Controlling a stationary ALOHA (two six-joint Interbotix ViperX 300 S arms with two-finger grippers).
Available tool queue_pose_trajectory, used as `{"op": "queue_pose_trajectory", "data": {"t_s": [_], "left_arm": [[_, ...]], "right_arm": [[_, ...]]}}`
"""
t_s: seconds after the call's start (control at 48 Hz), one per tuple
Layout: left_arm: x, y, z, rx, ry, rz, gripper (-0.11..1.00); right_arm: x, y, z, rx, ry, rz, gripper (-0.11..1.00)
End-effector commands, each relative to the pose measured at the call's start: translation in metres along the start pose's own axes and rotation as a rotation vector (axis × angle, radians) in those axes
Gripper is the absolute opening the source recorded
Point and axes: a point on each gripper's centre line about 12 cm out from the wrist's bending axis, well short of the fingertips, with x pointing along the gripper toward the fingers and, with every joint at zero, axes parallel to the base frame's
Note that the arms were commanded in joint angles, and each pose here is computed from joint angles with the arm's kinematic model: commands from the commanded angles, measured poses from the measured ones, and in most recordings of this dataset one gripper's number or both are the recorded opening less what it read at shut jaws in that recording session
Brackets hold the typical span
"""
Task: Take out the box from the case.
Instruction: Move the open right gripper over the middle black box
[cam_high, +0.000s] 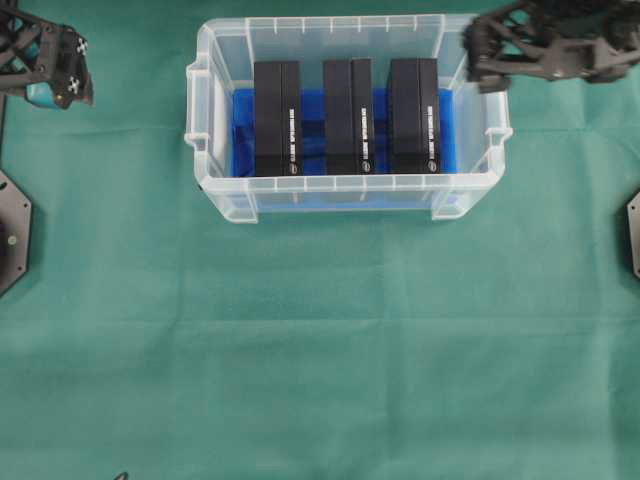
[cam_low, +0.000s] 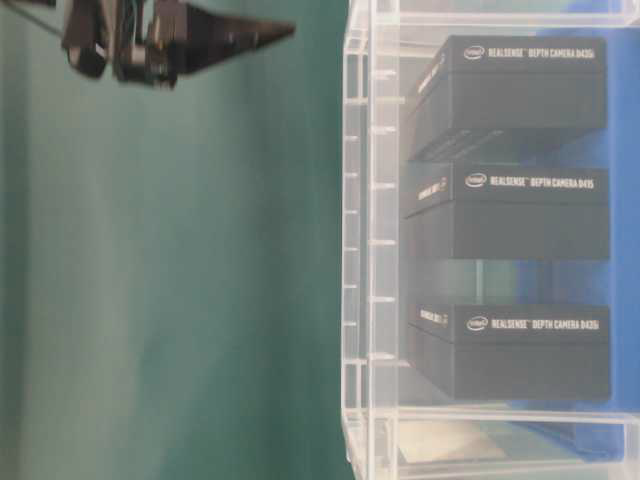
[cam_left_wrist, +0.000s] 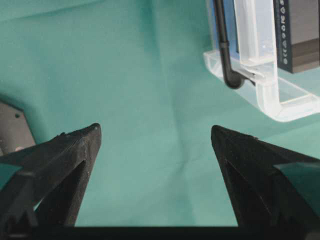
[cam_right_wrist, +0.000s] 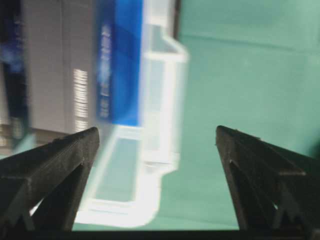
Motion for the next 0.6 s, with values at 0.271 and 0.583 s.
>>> {"op": "queue_pose_trajectory", "data": {"t_s": [0.271, 0.583], "left_arm": [[-0.007, -0.001, 0.002, -0.003, -0.015, -0.023, 0.92], [-0.007, 0.002, 0.001, -0.001, -0.015, -0.023, 0.92]], "right_arm": [[0.0, 0.069, -0.001, -0.046, -0.012, 0.072, 0.94], [0.007, 0.119, -0.002, -0.068, -0.021, 0.135, 0.94]]}}
